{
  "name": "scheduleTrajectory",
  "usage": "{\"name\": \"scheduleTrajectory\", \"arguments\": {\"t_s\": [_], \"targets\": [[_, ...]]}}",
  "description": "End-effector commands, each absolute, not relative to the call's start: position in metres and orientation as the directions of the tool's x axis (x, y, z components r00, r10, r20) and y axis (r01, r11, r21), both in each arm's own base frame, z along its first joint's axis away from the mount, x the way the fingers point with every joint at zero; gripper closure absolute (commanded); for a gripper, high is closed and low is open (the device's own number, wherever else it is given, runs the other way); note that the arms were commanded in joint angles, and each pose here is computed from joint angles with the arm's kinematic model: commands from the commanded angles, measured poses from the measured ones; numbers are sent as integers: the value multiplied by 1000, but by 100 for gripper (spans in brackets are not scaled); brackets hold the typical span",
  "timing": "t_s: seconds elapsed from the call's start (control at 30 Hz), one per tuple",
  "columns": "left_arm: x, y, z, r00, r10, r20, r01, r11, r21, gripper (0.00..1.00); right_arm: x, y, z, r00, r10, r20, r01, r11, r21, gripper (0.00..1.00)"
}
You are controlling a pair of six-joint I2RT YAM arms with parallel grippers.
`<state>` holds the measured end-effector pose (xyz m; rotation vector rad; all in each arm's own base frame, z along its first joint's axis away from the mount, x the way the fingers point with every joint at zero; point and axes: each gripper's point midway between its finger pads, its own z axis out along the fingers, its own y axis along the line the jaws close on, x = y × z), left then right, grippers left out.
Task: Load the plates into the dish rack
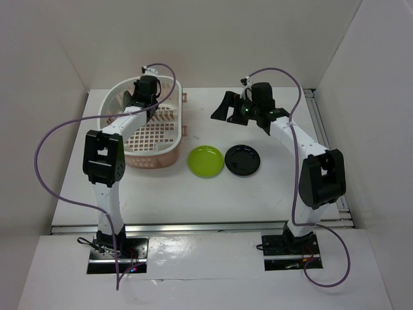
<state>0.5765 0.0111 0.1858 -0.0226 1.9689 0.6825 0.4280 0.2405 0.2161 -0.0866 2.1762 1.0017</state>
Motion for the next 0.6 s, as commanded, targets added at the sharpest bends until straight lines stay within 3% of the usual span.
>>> {"name": "scheduleTrajectory", "arguments": {"t_s": [0.0,0.57], "targets": [[586,12,195,-445,247,-861,-333,847,415,100,434,249,239,-702,228,-675,-392,667,634,0],[590,22,182,-473,189,-861,-346,859,378,100,434,253,237,-714,224,-663,-399,648,649,0]]}}
